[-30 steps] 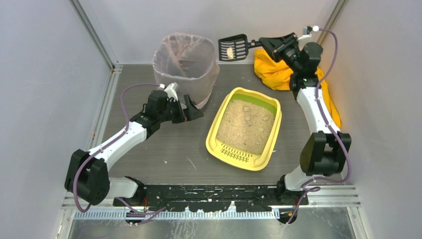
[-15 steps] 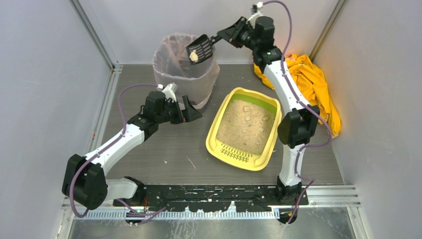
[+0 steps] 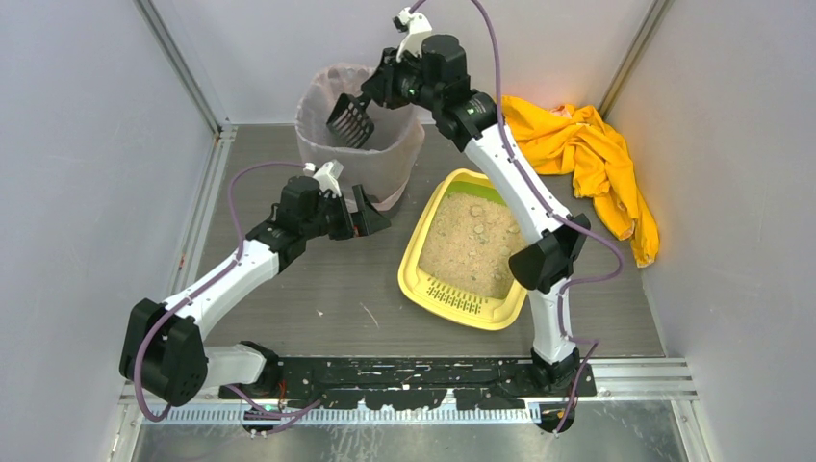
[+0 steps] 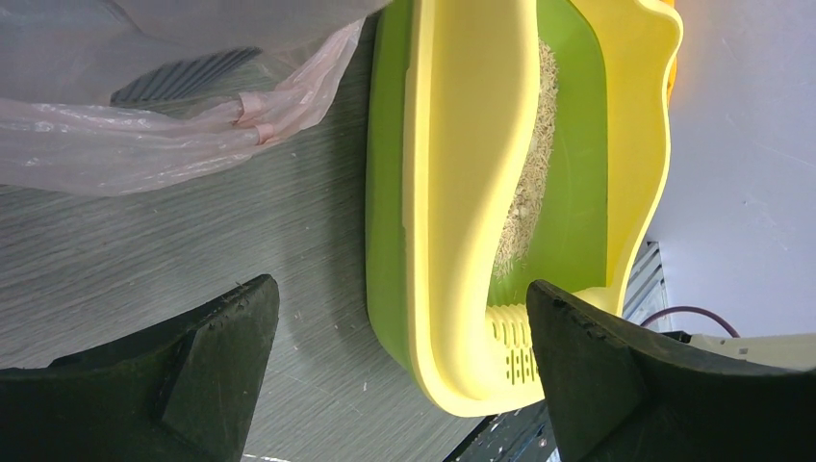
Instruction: Clean the litter box
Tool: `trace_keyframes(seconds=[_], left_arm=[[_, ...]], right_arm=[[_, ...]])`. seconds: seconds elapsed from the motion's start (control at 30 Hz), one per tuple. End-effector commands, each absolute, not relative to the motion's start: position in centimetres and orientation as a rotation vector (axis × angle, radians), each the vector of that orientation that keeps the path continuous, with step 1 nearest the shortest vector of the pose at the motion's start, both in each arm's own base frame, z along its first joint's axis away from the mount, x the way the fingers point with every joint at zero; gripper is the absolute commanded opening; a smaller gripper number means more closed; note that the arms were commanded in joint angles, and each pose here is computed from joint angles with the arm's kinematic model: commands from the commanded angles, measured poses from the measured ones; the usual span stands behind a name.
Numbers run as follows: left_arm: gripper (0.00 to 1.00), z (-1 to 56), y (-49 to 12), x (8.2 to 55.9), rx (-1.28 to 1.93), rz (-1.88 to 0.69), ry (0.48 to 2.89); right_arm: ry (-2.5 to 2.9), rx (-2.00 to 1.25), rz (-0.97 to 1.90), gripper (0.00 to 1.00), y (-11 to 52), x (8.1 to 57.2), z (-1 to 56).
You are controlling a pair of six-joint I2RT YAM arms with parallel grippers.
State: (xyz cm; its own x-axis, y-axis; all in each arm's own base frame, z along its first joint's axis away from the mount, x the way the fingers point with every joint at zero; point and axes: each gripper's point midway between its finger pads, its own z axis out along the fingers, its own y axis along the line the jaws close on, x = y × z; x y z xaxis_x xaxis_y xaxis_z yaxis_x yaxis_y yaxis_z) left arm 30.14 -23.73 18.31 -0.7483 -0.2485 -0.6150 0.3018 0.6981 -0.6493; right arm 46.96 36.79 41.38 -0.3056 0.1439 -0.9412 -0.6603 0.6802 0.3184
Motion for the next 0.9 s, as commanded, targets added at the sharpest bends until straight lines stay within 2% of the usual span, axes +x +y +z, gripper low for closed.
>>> trace_keyframes(seconds=[0.0, 0.2, 0.4, 0.63, 0.77, 0.87], left_arm=[[0.99, 19.3, -23.8, 30.5, 0.075, -1.007, 2.157], [0.99, 19.2, -23.8, 30.5, 0.074, -1.004, 2.159], [0.99, 19.2, -23.6, 30.5, 0.075, -0.993, 2.161], [0.99, 19.2, -23.7, 30.4, 0.073, -1.001, 2.163], [0.99, 19.0, -23.8, 30.5, 0.069, -1.004, 2.167], [0.99, 19.0, -23.9, 30.6, 0.061, -1.013, 2.167]], right_arm=[[1.551, -0.402, 0.728, 0.0, 32.8, 46.7, 47.5], [1.504, -0.372, 0.739, 0.01, 32.3, 46.4, 49.1], [1.395, -0.262, 0.85, 0.01, 29.4, 45.7, 53.5], [1.211, -0.03, 1.008, 0.01, 19.6, 44.1, 57.7], [1.211, 0.15, 0.928, 0.01, 12.1, 42.7, 55.5], [1.26, 0.272, 0.814, 0.01, 8.1, 40.8, 51.3]])
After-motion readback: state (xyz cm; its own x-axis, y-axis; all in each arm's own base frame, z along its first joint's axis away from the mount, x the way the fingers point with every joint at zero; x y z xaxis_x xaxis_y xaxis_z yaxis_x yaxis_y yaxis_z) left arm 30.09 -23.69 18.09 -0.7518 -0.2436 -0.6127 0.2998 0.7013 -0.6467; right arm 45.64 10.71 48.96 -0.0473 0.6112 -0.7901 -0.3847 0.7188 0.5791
